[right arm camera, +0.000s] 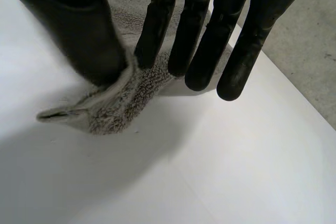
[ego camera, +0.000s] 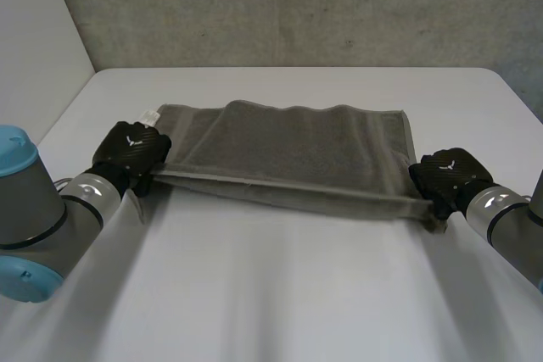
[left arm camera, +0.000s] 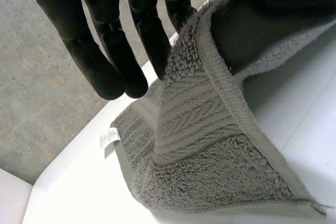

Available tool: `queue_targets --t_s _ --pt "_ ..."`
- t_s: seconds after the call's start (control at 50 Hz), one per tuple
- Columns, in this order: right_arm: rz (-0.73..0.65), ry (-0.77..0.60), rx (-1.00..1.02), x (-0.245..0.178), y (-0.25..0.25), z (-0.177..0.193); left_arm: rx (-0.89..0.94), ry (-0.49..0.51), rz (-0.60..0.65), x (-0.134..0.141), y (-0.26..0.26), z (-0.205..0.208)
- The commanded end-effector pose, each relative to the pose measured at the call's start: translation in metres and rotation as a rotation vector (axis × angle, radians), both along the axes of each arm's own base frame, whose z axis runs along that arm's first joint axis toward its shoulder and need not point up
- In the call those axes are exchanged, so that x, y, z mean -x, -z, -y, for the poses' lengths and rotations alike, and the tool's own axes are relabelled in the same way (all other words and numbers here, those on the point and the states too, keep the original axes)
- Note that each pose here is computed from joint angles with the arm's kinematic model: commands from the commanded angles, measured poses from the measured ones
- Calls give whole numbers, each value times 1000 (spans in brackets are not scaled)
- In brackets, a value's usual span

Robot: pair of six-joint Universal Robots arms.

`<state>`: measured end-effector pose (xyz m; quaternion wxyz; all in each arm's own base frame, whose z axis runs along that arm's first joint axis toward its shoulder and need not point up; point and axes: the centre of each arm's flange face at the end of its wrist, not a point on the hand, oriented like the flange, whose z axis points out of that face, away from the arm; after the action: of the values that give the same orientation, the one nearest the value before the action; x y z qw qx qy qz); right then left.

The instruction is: Fold the towel.

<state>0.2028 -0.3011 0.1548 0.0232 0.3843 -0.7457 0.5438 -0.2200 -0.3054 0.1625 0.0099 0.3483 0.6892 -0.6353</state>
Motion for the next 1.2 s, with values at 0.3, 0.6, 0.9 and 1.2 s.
queue_targets --t_s 0.3,0.6,0.9,1.2 --pt "9 6 -32 5 0 0 -4 -6 1 -2 1 1" --pt "24 30 58 12 -20 6 -23 -36 24 -7 8 1" --pt "21 49 71 16 -20 10 -34 -111 107 -21 18 2" --pt "26 54 105 19 -32 8 -18 -141 197 -34 17 -2"
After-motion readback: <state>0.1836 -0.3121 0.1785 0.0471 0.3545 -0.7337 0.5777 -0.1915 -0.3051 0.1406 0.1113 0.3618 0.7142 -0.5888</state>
